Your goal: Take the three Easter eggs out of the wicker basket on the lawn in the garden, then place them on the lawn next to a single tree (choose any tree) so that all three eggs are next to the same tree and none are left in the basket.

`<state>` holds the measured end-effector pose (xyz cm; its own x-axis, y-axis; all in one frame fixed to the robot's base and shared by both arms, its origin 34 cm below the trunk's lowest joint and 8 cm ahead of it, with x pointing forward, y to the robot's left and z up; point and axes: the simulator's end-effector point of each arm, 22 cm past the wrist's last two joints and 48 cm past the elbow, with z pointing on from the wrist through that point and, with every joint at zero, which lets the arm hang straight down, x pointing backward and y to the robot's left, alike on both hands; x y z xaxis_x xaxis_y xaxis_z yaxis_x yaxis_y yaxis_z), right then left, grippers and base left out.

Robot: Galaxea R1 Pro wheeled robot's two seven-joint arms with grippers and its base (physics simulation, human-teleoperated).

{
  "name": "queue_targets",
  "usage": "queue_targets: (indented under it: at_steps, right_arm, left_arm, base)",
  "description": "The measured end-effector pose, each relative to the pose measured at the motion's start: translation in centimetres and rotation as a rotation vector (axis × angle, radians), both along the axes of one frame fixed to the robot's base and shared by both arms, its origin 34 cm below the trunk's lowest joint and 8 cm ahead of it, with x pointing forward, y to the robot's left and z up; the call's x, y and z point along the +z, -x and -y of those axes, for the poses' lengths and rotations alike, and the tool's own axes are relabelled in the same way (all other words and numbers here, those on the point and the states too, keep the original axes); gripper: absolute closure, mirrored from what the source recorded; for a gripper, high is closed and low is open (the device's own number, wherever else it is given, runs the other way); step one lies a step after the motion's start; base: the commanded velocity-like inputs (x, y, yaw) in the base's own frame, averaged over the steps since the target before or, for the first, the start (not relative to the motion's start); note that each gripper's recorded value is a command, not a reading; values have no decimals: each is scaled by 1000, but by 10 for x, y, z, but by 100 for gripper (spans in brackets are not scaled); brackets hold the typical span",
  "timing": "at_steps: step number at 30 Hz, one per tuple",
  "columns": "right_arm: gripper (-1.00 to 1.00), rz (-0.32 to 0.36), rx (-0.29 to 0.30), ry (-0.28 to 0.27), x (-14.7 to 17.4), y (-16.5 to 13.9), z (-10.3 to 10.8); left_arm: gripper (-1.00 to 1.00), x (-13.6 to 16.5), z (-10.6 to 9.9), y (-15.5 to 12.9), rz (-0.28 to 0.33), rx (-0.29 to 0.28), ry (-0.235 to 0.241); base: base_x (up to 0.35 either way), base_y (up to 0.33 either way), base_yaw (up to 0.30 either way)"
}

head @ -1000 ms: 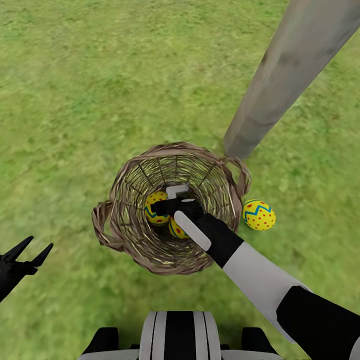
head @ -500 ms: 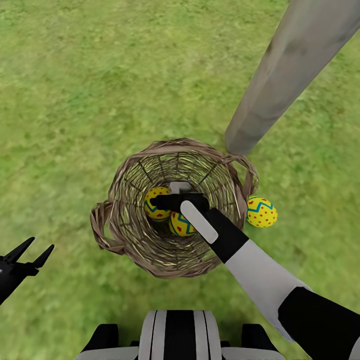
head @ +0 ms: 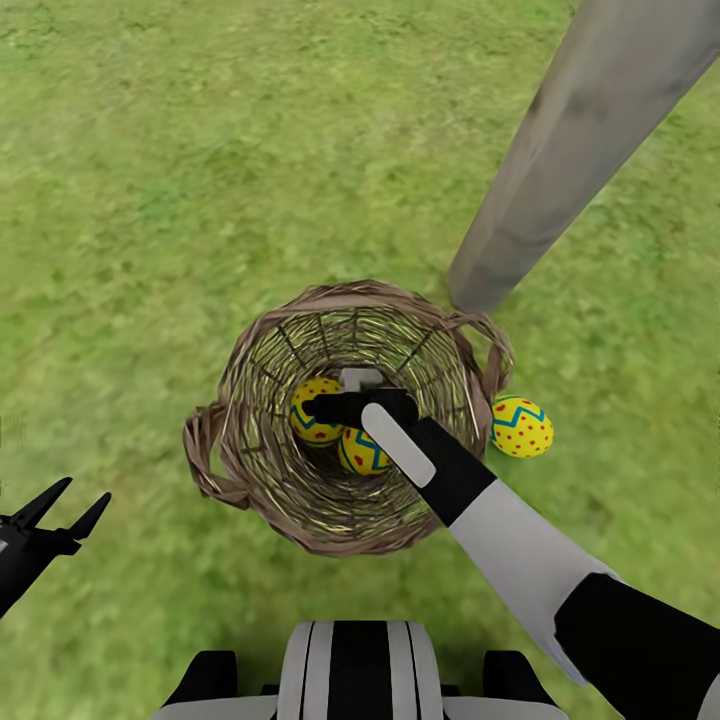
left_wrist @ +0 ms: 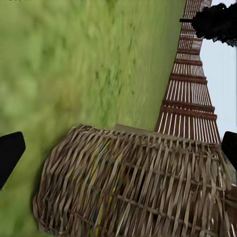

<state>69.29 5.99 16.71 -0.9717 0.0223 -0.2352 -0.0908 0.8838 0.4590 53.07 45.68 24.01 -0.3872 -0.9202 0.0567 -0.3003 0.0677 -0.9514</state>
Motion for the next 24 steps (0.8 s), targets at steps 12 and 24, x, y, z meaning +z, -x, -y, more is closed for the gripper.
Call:
queue_targets:
  at_steps: [12, 24]
  right_arm:
    - [100, -12, -2, 24, -1, 2, 7]
    - [100, 33, 8, 38, 24, -10, 9]
  left_arm:
    - [-100, 10, 0, -5, 22, 0, 1]
    - [-100, 29, 0, -14, 57, -4, -2]
  base:
    - [0, 0, 0]
    - [0, 0, 0]
